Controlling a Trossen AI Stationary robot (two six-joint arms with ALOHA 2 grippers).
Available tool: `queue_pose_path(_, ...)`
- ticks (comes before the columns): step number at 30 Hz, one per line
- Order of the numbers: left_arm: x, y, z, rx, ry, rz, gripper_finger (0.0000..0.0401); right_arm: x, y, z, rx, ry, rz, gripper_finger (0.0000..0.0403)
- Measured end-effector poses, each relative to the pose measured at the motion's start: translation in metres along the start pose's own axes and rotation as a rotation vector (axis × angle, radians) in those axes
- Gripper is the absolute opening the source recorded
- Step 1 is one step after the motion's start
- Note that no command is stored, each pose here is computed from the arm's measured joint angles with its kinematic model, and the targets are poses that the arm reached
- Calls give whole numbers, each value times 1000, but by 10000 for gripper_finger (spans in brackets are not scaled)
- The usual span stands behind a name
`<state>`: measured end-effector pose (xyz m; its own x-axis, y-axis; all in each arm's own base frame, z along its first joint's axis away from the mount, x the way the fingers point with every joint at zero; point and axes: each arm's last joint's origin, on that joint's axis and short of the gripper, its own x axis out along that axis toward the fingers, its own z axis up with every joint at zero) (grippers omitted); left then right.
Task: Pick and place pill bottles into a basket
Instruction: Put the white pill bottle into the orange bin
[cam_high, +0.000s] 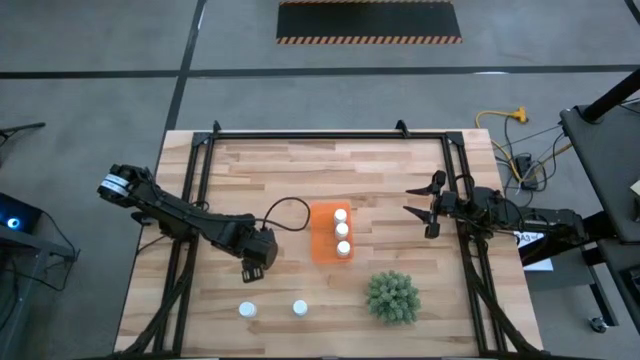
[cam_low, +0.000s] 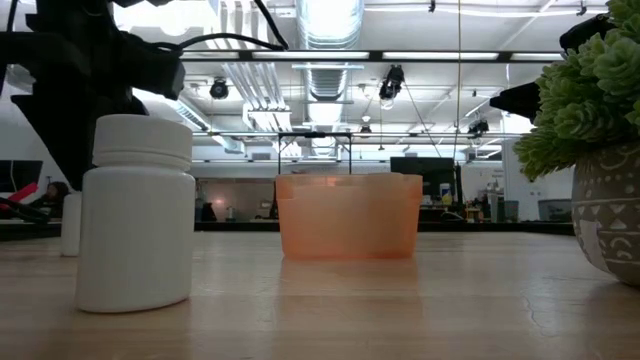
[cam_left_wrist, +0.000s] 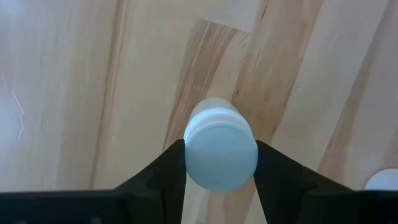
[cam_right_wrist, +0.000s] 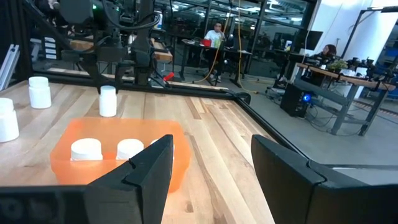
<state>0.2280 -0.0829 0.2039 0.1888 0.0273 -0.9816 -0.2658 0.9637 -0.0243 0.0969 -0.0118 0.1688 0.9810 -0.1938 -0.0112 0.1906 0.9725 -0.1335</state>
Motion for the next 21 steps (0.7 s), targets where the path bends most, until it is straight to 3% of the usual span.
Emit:
queue_pose_path(11,-20,-5,15,-16,-60,-38,137,0,0,0,-1,0,0,206)
queue_pose_path(21,-57,11,39,-59,-78,-25,137,0,0,0,1,0,-1,206)
